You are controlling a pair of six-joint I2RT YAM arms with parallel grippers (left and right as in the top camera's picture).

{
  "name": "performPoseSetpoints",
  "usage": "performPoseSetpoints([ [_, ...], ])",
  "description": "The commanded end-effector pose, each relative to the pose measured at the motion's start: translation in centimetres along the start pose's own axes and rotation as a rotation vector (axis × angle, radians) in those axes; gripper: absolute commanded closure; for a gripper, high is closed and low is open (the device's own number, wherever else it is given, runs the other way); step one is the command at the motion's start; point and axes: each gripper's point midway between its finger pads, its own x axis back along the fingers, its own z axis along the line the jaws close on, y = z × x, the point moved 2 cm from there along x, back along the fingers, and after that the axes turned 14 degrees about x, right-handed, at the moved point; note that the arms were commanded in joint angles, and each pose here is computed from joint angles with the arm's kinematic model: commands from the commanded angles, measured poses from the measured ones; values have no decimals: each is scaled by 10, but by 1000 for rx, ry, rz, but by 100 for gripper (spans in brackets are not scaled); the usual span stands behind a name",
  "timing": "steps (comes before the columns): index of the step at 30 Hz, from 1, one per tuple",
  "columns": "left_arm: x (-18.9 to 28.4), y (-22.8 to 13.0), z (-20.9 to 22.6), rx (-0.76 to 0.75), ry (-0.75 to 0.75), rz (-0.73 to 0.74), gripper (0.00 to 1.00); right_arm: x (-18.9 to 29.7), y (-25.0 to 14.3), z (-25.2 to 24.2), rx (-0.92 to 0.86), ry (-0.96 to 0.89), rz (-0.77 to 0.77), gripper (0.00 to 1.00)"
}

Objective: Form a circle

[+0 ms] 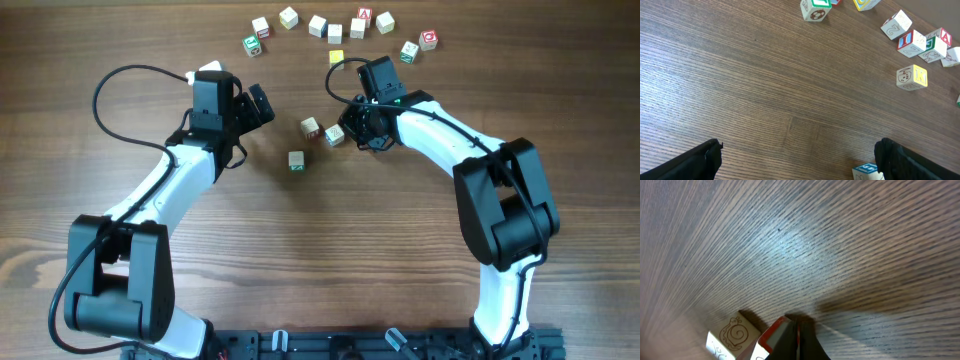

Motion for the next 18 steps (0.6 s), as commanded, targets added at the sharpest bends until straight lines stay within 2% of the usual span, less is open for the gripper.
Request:
performPoseSetpoints([
  [1,-3,2,-1,10,4,-5,0,0,-6,3,26,19,24,95],
  [18,-3,2,-1,10,4,-5,0,0,-10,6,20,37,48,95],
])
